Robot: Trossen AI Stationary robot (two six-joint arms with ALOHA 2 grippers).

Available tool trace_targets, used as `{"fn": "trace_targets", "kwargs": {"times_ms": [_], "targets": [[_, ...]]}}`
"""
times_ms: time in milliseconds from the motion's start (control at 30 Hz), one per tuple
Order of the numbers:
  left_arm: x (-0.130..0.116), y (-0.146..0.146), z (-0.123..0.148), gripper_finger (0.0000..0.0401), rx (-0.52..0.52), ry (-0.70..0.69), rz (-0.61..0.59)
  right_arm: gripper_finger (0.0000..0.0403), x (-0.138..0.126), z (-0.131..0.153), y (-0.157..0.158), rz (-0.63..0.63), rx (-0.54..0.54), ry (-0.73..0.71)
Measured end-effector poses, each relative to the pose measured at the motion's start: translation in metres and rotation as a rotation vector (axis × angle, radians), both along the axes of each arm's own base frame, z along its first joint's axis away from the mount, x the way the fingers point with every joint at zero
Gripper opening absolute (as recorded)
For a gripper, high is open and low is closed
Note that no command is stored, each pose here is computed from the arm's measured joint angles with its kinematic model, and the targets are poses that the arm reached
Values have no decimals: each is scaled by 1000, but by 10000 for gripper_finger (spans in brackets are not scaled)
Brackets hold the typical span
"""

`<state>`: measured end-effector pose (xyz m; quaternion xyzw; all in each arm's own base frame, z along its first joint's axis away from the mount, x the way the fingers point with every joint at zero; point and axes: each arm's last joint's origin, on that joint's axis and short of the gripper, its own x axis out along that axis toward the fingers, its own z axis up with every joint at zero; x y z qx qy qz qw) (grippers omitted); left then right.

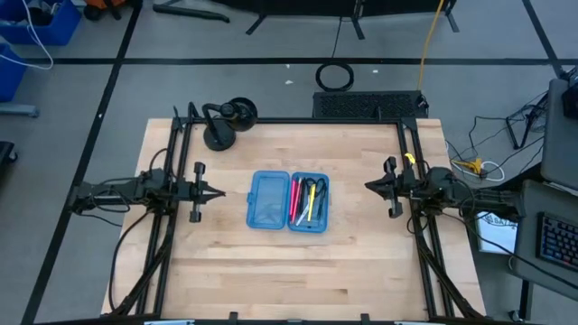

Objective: Pick & place school supplies into a supply box
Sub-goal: Return to Home Position

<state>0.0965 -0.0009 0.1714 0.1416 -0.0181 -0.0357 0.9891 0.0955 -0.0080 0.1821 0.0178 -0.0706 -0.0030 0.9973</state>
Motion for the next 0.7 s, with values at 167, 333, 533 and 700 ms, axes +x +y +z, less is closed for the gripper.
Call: {"fn": "trace_targets", "kwargs": {"times_ms": [167, 333, 533, 700], "targets": [[0, 0, 0, 0, 6, -2, -2, 0, 0, 0, 0, 0, -4, -5], [0, 0, 0, 1, -26, 2, -8, 0, 0, 0, -1, -30, -28, 1], [1, 1, -2, 25, -124, 29, 24, 0, 0, -1, -1, -33, -30, 8], [1, 1, -1, 39, -129, 25, 22, 0, 0, -1, -1, -33, -32, 7]]}}
